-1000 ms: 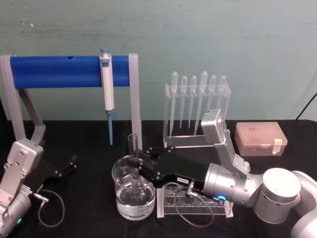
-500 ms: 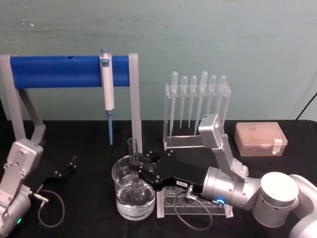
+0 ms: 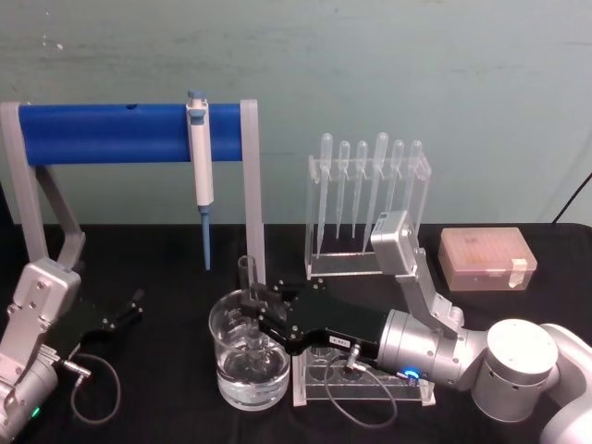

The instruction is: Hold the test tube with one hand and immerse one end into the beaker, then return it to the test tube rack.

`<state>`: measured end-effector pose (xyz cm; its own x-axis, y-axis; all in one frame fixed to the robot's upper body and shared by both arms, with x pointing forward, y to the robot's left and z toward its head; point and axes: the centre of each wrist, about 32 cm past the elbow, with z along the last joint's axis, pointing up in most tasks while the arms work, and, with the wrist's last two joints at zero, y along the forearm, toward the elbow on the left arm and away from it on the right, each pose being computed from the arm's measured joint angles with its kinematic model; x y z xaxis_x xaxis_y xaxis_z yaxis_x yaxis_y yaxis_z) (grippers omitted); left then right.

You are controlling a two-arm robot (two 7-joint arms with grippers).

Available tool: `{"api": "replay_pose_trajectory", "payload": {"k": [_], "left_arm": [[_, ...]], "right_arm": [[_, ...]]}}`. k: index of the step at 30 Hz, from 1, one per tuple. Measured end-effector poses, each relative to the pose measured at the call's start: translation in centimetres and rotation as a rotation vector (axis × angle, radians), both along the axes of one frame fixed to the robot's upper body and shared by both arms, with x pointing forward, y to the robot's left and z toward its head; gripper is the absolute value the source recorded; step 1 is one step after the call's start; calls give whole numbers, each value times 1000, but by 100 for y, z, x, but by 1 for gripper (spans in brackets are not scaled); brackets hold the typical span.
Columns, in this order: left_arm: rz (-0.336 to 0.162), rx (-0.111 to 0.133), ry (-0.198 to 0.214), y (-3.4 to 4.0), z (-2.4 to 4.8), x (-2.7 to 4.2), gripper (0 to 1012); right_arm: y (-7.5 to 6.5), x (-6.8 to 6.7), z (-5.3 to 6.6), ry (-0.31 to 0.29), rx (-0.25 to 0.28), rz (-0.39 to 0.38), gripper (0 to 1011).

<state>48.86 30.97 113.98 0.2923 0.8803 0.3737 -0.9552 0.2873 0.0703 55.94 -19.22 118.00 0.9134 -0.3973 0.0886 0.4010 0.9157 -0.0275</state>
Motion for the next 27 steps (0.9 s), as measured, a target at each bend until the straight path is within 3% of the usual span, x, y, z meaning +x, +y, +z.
{"api": "replay_pose_trajectory", "payload": {"k": [27], "left_arm": [[0,0,0,0,0,0,1000]], "right_arm": [[0,2,9,0,0,1,239]]}}
